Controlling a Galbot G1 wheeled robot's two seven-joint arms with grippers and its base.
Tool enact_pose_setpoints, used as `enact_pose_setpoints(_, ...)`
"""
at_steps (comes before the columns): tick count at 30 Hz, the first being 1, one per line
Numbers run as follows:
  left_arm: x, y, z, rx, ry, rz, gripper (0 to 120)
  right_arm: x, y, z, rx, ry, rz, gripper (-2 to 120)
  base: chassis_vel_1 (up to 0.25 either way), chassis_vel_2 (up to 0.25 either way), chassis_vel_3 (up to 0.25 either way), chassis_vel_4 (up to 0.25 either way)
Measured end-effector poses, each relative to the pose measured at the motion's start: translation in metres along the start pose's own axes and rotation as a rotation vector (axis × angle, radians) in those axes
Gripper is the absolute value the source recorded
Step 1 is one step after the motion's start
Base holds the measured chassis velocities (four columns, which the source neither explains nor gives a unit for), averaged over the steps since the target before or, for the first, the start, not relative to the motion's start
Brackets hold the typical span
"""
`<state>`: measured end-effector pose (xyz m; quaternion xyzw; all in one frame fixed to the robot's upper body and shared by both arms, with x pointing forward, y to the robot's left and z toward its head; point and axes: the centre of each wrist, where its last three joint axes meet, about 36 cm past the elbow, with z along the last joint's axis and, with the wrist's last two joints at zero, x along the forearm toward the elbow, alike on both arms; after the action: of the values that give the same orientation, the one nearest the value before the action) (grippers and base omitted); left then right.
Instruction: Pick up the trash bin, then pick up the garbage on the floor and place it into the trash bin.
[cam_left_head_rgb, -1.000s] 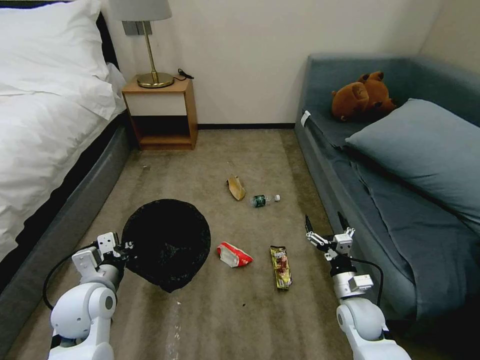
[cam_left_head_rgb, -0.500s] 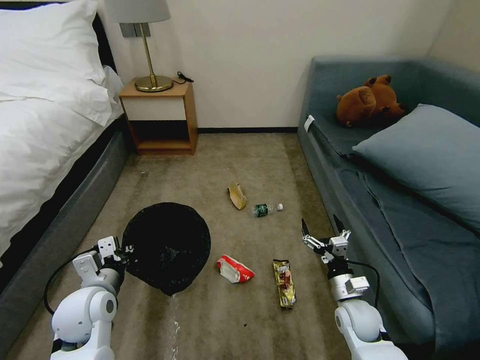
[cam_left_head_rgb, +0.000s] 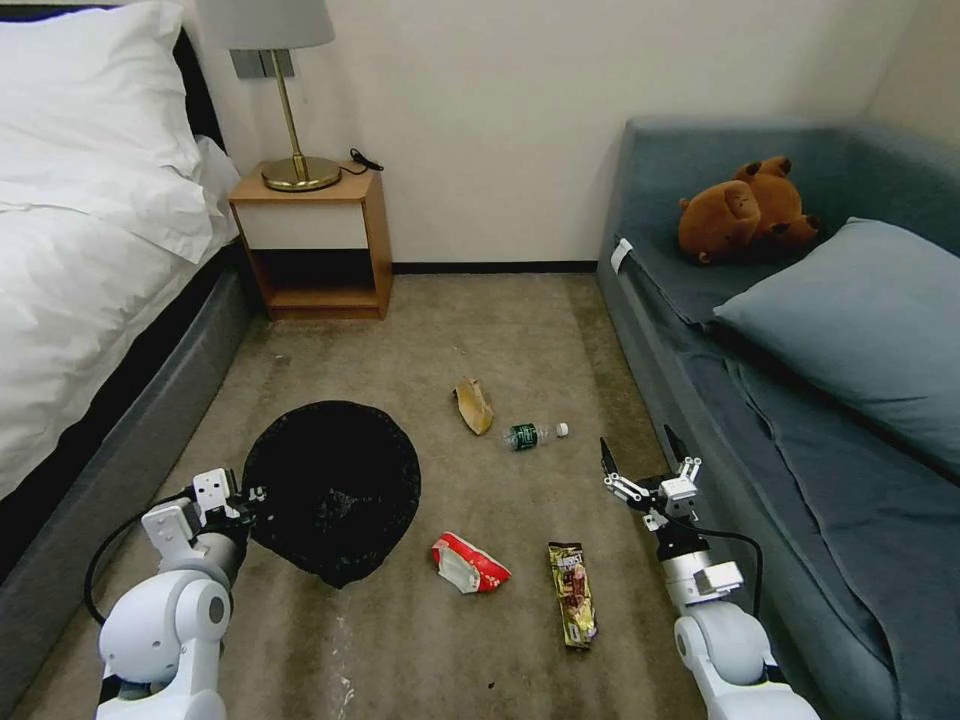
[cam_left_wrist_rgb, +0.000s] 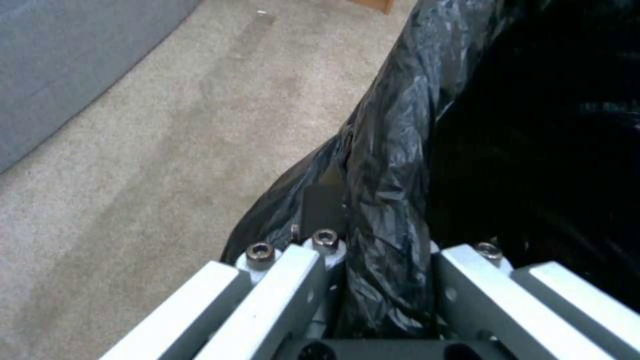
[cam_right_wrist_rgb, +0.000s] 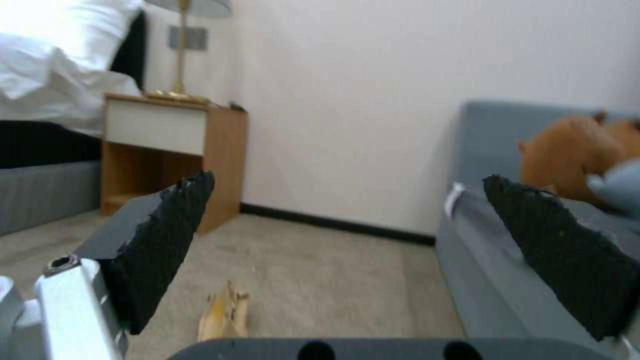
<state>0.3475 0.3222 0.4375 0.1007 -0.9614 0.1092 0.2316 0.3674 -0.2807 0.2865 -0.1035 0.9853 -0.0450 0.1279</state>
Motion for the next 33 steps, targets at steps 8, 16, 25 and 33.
enact_pose_setpoints(8, 0.003, 0.003, -0.005, 0.007, -0.014, -0.007, 1, -0.005, 0.02, -0.019, -0.174, 0.28, 0.09, 100, 0.0, 0.0, 0.0, 0.0)
enact_pose_setpoints(16, 0.0, 0.0, -0.004, 0.008, -0.011, -0.008, 1, -0.009, 0.035, -0.011, -0.193, 0.423, 0.031, 100, 0.0, 0.0, 0.0, 0.0)
enact_pose_setpoints(25, -0.006, -0.007, 0.005, 0.004, 0.005, -0.007, 1, -0.014, 0.039, -0.031, -0.226, 0.911, 0.039, 100, 0.0, 0.0, 0.0, 0.0)
enact_pose_setpoints(33, -0.006, -0.006, 0.014, 0.002, 0.017, -0.01, 1, 0.0, 0.055, -0.004, -0.214, 1.091, -0.04, 100, 0.0, 0.0, 0.0, 0.0)
